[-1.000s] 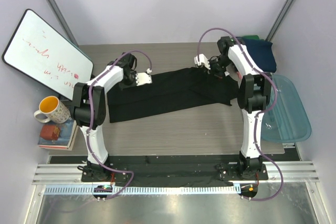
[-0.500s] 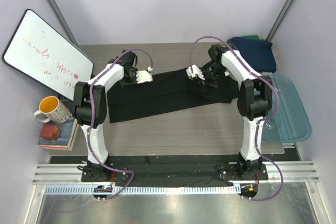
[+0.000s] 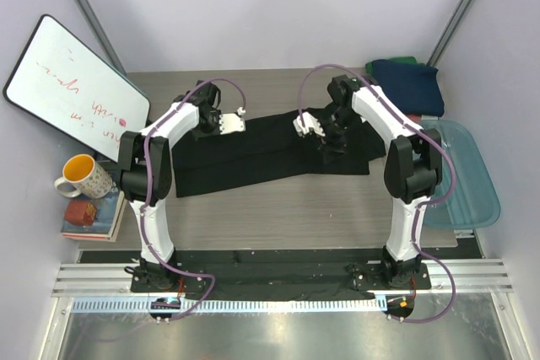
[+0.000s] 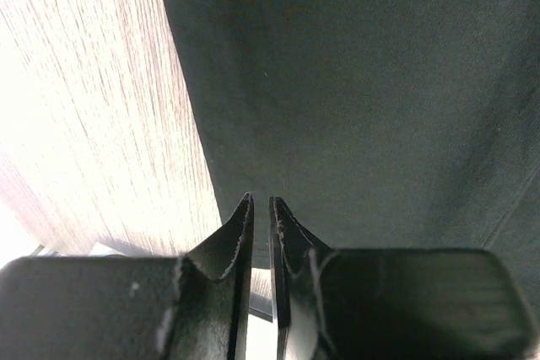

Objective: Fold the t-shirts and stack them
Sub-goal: Fold the other side of the tshirt into a rectangle

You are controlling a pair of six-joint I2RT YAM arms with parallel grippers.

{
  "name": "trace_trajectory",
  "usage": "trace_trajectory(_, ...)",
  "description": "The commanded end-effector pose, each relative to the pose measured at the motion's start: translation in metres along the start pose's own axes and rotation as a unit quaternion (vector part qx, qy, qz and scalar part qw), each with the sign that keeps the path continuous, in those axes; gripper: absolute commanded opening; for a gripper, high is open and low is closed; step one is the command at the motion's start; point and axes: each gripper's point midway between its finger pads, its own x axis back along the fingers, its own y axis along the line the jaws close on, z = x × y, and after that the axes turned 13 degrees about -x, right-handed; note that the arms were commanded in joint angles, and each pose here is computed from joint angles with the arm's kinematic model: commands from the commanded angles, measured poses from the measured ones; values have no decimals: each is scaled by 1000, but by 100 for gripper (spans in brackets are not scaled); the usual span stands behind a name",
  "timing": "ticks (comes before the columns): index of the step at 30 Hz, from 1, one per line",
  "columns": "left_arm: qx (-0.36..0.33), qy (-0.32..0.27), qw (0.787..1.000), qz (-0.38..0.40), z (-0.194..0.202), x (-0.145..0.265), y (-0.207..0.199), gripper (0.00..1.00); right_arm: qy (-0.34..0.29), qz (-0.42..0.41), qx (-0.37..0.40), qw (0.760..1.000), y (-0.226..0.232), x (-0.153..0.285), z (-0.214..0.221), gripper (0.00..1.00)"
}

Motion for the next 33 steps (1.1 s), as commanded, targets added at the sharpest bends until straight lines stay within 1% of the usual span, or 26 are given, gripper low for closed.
trace_trajectory(1, -7, -26, 999, -21, -11, 3, 11, 13, -13, 36, -61, 997, -16, 23, -7, 54)
trace_trajectory(2, -3, -25, 999, -24, -11, 2, 12, 13, -18, 62, -93, 994, -29, 25, -6, 48)
trace_trajectory(3, -1, -22, 999, -29, -10, 1, 14, 12, -35, 113, -88, 989, -59, 34, -6, 42)
trace_trajectory(4, 0, -21, 999, -30, -9, 0, 14, 12, -27, 141, -100, 984, -79, 33, 3, 22)
trace_trajectory(5, 1, -6, 999, -33, -4, -1, 16, 11, -34, 170, -132, 976, -96, 35, 7, 15)
trace_trajectory(6, 1, -2, 999, -38, -3, -3, 17, 11, -44, 218, -120, 968, -124, 50, 7, 11)
trace_trajectory(7, 4, 8, 999, -39, 2, -4, 17, 11, -41, 230, -123, 964, -136, 52, 12, 2)
trace_trajectory(8, 5, 12, 999, -38, 4, -6, 16, 10, -43, 240, -141, 959, -154, 45, 21, 1)
trace_trajectory(9, 7, 14, 999, -38, 5, -8, 15, 10, -48, 260, -139, 954, -170, 54, 19, 1)
trace_trajectory(10, 7, 16, 999, -39, 6, -9, 16, 0, -47, 270, -145, 951, -180, 57, 25, 1)
trace_trajectory(11, 9, 23, 999, -40, 9, -9, 16, 0, -39, 270, -157, 949, -192, 46, 37, 1)
trace_trajectory(12, 12, 25, 999, -41, 10, -9, 18, 0, -50, 291, -154, 943, -206, 56, 32, 1)
trace_trajectory(17, 37, 41, 997, -48, 26, -13, 21, 0, -50, 339, -152, 927, -241, 59, 48, 1)
trace_trajectory(24, 65, 63, 995, -50, 47, -29, 20, 0, -50, 360, -163, 917, -254, 60, 67, 1)
trace_trajectory(29, 82, 85, 992, -49, 60, -40, 18, 0, -75, 388, -167, 904, -262, 82, 61, 1)
trace_trajectory(33, 88, 86, 992, -40, 64, -47, 12, 0, -86, 415, -161, 891, -269, 102, 57, 1)
